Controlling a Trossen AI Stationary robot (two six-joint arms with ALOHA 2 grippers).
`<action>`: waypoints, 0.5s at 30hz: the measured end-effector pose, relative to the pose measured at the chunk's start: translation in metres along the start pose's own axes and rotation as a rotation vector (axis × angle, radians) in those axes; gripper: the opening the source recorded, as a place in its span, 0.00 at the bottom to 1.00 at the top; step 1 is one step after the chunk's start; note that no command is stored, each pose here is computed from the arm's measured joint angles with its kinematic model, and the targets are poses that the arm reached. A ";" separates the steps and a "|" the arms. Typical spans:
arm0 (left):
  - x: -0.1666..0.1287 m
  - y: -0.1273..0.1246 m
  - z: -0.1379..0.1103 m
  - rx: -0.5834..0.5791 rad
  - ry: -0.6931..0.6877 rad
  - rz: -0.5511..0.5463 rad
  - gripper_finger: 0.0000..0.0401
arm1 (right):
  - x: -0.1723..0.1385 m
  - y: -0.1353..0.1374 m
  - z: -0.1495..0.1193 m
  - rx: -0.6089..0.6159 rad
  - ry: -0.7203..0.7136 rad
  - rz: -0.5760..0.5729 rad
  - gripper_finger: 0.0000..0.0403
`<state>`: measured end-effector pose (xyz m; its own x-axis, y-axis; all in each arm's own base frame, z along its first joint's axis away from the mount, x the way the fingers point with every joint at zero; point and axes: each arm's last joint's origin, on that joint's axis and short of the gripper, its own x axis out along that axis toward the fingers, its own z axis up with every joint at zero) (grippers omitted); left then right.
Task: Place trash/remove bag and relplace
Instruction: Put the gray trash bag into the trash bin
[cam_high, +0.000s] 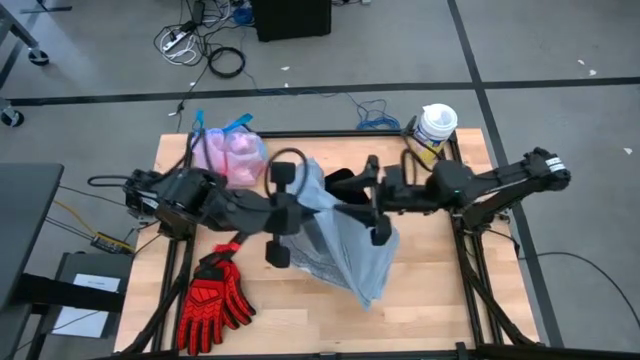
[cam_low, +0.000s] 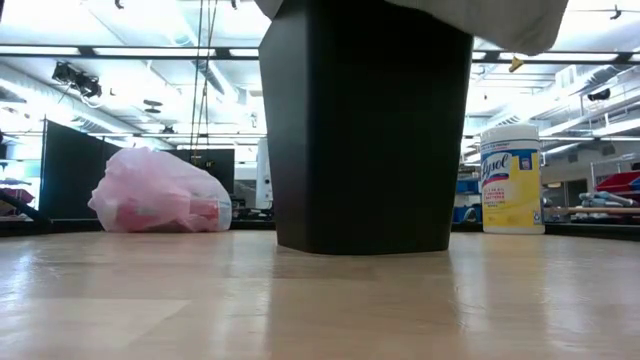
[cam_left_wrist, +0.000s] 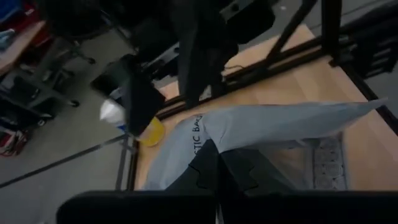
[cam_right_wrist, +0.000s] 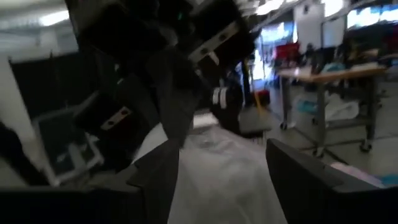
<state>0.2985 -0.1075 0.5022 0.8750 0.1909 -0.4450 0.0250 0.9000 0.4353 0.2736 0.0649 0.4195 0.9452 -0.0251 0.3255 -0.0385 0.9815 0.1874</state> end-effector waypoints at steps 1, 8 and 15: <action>0.004 -0.002 0.000 0.006 0.010 -0.002 0.01 | 0.005 0.000 -0.001 -0.008 0.025 0.006 0.57; 0.015 -0.010 -0.004 0.006 0.067 -0.002 0.01 | 0.021 0.002 -0.011 -0.031 0.187 0.100 0.56; 0.015 -0.013 -0.003 -0.067 0.064 0.002 0.01 | 0.020 0.001 -0.011 -0.024 0.202 0.103 0.56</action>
<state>0.3099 -0.1149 0.4874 0.8423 0.2156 -0.4941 -0.0111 0.9233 0.3840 0.2963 0.0673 0.4164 0.9825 0.1117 0.1489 -0.1327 0.9813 0.1395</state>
